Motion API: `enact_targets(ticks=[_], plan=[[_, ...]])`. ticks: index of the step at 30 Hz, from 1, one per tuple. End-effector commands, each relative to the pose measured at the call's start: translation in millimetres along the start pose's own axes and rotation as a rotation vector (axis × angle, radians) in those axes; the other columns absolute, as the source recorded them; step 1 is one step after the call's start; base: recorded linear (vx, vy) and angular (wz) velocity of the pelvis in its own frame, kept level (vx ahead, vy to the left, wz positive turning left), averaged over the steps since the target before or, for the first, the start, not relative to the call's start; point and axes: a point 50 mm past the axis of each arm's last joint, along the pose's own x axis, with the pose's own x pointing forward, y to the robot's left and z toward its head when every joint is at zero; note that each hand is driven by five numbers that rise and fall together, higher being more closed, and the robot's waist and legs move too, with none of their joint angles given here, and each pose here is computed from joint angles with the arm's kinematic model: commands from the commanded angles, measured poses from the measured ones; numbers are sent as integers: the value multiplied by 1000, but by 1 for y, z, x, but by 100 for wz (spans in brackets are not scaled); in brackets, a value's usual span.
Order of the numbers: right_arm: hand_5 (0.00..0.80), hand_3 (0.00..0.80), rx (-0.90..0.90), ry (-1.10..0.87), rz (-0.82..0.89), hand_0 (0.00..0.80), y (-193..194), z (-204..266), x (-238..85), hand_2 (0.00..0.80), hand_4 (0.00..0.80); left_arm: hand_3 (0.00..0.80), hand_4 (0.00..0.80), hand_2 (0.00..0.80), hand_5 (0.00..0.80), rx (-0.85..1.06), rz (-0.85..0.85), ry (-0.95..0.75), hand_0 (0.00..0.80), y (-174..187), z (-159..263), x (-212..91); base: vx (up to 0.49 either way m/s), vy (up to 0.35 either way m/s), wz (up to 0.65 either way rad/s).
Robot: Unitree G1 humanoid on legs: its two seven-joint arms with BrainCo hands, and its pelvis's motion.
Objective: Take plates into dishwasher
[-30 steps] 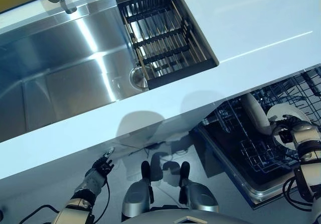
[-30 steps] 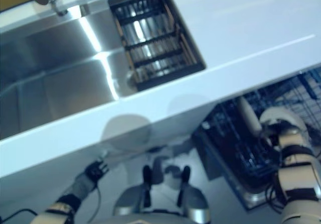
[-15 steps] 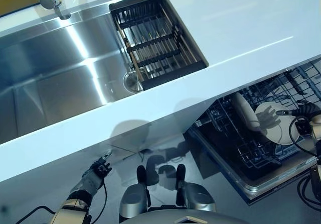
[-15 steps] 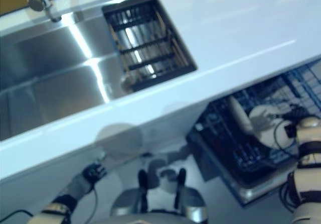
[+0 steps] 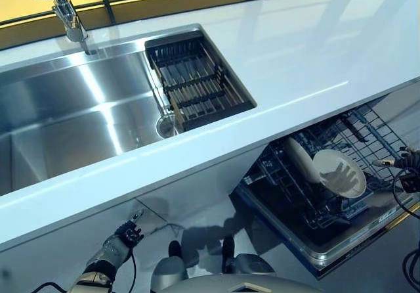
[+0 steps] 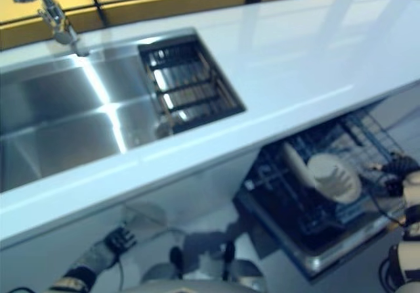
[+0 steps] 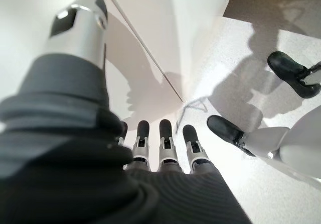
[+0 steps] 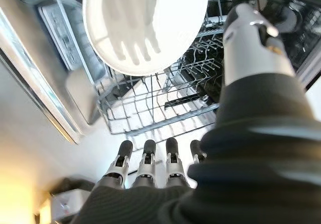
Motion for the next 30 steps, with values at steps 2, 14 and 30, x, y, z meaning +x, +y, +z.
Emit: enact_targets(ticks=[2,14,30], plan=[[0,0,126,-34,-47,0,9,0,1,0,0,0,0,0,0,-35,-63,-86,0,-27,30,1,39,37,-4],[0,0,344,72,-121,0,57,-68,-4,0,0,0,0,0,0,-80,2,-33,0,-10,15,3,18,24,-4],[0,0,518,437,-203,0,101,-176,-32,0,0,0,0,0,0,-62,18,-14,0,4,3,5,-1,-10,-4]])
